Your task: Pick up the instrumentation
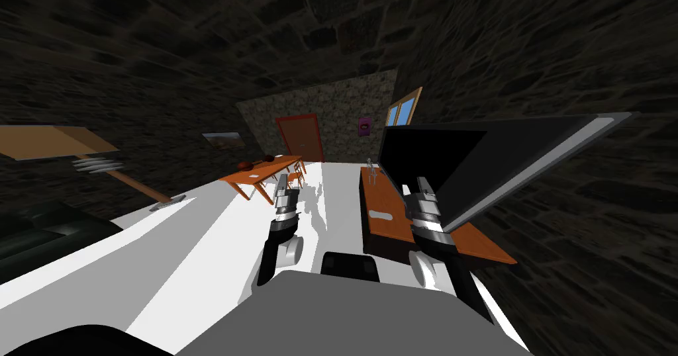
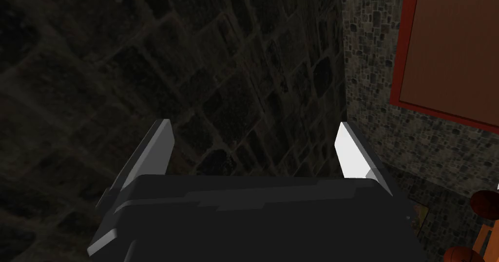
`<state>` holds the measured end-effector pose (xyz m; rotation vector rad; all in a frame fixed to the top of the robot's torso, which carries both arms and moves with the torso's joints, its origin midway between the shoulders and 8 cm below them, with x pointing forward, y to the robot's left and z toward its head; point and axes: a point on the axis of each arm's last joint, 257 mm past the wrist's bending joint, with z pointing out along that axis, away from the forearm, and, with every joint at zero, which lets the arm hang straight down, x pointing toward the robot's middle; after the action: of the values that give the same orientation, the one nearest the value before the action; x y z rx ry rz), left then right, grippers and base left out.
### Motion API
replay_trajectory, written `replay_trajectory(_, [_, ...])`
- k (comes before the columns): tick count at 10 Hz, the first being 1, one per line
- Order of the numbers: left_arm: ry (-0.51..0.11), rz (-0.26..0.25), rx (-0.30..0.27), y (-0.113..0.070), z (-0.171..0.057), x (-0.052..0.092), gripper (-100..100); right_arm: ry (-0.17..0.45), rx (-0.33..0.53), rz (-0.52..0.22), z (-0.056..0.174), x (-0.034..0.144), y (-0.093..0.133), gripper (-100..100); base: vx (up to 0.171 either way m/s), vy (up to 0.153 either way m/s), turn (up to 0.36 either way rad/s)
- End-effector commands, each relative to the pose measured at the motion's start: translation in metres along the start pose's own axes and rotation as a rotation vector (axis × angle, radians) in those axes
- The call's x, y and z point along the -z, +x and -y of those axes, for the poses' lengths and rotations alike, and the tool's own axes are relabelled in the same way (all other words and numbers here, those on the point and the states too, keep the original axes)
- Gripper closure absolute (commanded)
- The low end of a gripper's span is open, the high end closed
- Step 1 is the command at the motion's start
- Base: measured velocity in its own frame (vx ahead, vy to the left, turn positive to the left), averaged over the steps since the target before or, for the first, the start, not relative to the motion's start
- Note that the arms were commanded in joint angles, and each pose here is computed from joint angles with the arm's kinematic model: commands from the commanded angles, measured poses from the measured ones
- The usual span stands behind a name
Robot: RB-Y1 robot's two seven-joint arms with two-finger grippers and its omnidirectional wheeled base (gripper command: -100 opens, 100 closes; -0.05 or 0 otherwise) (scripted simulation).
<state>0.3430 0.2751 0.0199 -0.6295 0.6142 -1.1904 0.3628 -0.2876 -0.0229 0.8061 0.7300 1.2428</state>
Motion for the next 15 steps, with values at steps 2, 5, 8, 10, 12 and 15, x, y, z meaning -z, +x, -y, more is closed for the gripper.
replay_trajectory(2, [0.0, 0.0, 0.0, 0.0, 0.0, 0.0, 0, 0.045, -0.001, -0.065, 0.02, 0.005, 0.015, -100, 0.041, 0.039, 0.142])
replay_trajectory(5, [0.0, 0.0, 0.0, 0.0, 0.0, 0.0, 0, 0.139, -0.003, -0.143, 0.058, 0.021, 0.035, -100, 0.064, 0.054, 0.144])
replay_trajectory(8, [0.0, 0.0, 0.0, 0.0, 0.0, 0.0, 0, 0.233, 0.002, -0.202, 0.095, 0.043, 0.05, -100, -0.01, 0.009, 0.077])
replay_trajectory(10, [0.0, 0.0, 0.0, 0.0, 0.0, 0.0, 0, 0.289, 0.009, -0.235, 0.115, 0.058, 0.058, -100, 0.001, 0.043, 0.129])
replay_trajectory(12, [0.0, 0.0, 0.0, 0.0, 0.0, 0.0, 0, 0.397, 0.029, -0.306, 0.152, 0.094, 0.073, -100, 0.101, 0.077, 0.368])
replay_trajectory(15, [0.0, 0.0, 0.0, 0.0, 0.0, 0.0, 0, 0.543, 0.068, -0.393, 0.2, 0.149, 0.085, -100, 0.086, 0.046, 0.179])
